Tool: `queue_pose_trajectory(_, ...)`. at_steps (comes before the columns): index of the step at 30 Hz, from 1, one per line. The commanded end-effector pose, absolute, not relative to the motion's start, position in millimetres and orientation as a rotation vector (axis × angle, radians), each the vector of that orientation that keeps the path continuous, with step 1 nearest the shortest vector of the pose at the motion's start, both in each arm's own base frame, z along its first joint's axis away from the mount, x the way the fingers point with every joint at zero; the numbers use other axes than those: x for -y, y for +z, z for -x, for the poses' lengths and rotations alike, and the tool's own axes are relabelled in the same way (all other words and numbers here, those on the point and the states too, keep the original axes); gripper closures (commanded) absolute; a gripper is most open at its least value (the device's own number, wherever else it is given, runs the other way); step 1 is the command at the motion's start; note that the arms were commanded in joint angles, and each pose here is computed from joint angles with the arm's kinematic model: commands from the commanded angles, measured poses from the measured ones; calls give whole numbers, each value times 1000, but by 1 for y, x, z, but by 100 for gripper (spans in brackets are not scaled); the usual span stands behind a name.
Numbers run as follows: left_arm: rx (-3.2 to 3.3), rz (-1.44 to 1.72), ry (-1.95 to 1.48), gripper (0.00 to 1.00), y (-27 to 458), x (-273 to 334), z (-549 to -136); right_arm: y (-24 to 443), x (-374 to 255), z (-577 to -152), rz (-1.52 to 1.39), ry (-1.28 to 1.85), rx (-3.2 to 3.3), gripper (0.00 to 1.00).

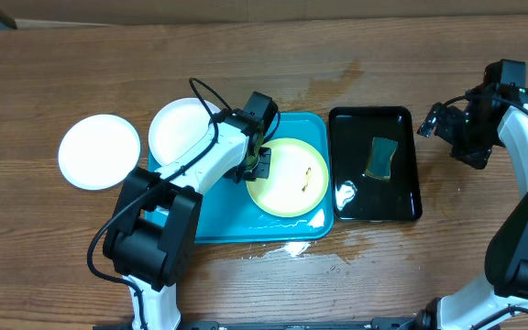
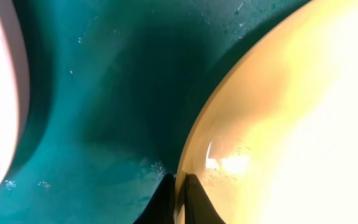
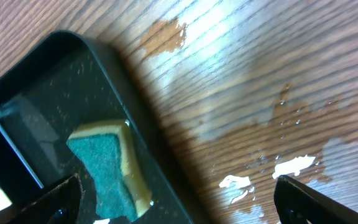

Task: Clean dirty plates on tray and stack at the side
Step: 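Hold the yellow plate steady on the teal tray with the left gripper, then lower the right gripper onto the green sponge in the black tray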

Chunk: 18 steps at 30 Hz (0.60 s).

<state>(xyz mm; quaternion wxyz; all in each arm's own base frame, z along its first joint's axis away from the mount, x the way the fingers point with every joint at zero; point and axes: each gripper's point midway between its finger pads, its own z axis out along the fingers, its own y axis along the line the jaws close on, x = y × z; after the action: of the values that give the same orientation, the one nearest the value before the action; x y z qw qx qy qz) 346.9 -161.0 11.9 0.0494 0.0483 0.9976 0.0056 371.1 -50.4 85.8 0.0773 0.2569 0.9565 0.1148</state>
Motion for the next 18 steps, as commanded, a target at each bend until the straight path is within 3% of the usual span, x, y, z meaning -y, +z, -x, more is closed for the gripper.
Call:
queue_pose_trajectory(1, -3050, -177, 11, 96, 9, 161, -345, 97, 31, -377, -753, 523, -2845, 0)
queue_pose_trajectory(2, -3049, -177, 11, 96, 9, 161, -345, 100, 25, -379, -745, 579, -2834, 0)
queue_pose_trajectory(5, -3049, -177, -4, 94, 9, 163, -346, 102, 6, -376, -696, 637, -2860, 14)
queue_pose_trajectory(9, -3047, -179, -57, 86, 9, 169, -346, 93, -16, -370, -561, 451, -2951, 15)
queue_pose_trajectory(13, -3045, -163, -66, 85, 9, 170, -347, 88, -36, -368, -415, 237, -2987, 15)
queue_pose_trajectory(18, -3047, -129, -48, 81, 9, 167, -347, 86, -38, -369, -441, -43, -2944, 14)
